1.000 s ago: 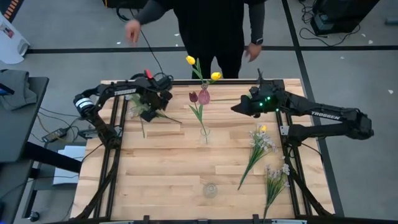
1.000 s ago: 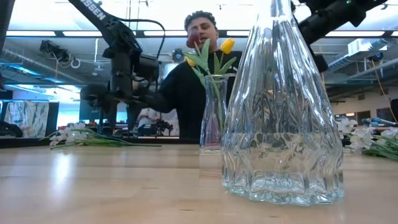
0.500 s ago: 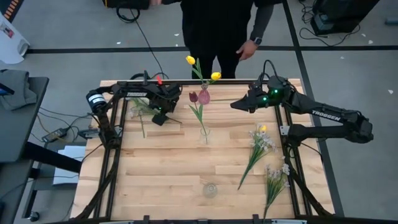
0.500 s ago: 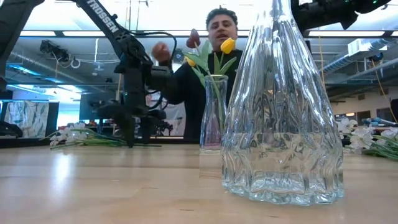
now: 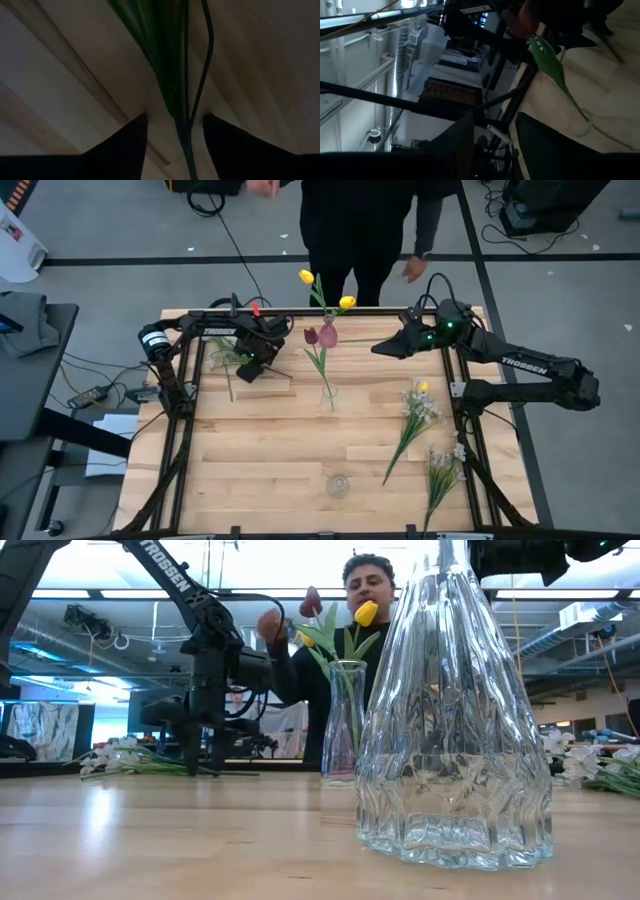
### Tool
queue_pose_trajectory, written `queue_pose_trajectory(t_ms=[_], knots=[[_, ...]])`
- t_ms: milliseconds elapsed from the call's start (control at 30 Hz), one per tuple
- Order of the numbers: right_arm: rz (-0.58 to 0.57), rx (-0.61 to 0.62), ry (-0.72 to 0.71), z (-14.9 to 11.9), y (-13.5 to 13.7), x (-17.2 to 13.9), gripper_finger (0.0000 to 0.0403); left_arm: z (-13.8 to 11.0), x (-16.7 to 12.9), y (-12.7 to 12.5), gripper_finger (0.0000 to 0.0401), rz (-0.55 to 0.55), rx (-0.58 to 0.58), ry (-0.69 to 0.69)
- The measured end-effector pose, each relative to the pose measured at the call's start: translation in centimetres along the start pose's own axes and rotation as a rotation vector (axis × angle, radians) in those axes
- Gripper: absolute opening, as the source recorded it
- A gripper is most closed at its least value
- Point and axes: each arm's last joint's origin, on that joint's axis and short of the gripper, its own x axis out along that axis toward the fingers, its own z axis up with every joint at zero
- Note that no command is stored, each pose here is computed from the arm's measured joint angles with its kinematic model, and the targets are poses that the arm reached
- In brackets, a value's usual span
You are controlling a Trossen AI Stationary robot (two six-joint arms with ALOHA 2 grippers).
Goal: Sort flowers into vase by color
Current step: Put the top white flowers into the bottom transparent vase
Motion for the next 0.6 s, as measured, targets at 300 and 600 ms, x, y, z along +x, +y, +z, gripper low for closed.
queue_pose_trajectory(t_ms=[300, 600], knots=[[0.027, -0.021, 0.036, 0.2, 0.0, -0.3, 0.0158, 0.0, 0.0, 0.1, 0.0049, 0.014, 0.051, 0.015], [0.066, -0.080, 0.015, 0.8, 0.3, -0.6, 0.0158, -1.9, -1.6, -0.3, 0.0012, 0.001, 0.232, 0.074]])
